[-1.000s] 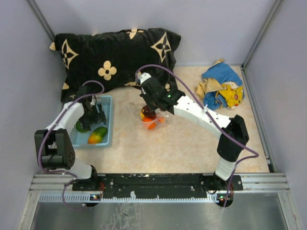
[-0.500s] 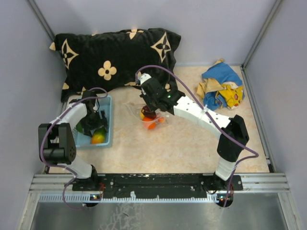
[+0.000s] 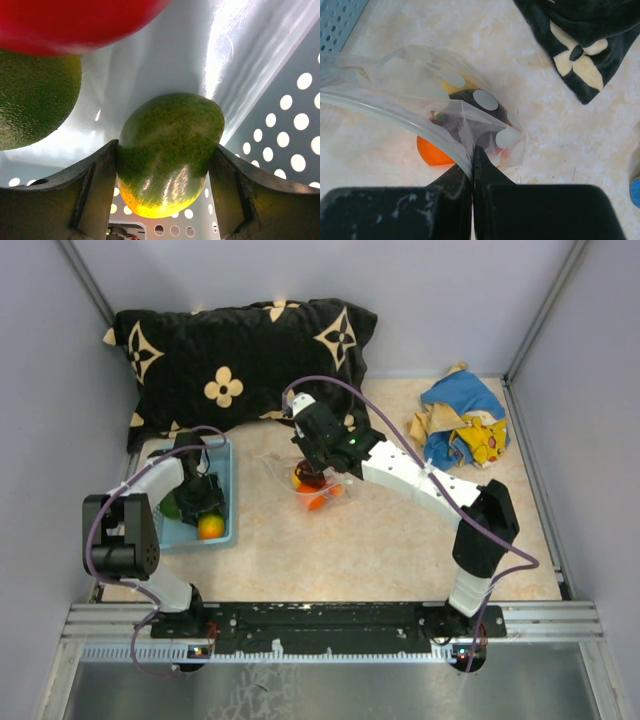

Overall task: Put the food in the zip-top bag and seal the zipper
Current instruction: Pick up the fake fruit from the bin, then place the fake fruit in the zipper food storage bag.

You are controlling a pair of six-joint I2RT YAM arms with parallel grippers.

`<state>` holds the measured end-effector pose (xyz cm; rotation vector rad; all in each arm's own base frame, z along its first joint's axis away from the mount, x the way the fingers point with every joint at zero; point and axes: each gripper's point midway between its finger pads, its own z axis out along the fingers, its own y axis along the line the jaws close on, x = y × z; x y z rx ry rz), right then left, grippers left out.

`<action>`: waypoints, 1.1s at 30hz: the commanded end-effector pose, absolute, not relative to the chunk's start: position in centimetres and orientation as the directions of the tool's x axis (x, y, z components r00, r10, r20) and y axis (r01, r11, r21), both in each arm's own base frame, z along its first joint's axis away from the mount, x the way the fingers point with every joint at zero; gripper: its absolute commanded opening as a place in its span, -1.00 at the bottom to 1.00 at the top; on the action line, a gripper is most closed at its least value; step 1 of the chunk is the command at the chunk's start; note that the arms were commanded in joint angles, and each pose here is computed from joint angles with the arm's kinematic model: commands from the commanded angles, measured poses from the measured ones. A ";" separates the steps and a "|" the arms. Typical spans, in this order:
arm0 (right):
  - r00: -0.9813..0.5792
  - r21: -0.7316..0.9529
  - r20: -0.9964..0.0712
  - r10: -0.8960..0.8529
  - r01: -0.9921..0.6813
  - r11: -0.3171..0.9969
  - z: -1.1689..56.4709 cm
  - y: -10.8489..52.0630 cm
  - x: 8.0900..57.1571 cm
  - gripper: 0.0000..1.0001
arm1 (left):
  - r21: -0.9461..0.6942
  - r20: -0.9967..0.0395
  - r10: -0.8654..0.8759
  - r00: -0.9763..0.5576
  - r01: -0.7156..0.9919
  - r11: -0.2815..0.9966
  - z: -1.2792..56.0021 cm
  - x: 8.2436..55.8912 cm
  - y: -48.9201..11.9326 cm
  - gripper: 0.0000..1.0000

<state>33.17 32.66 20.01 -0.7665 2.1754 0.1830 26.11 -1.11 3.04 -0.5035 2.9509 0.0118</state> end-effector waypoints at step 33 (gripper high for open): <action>-0.517 -0.075 -0.795 -0.316 -0.434 0.898 25.9 32.6 34.0 -1.00 | -0.465 -0.766 -0.366 -0.529 0.063 0.883 21.3 28.8 -8.7 -0.29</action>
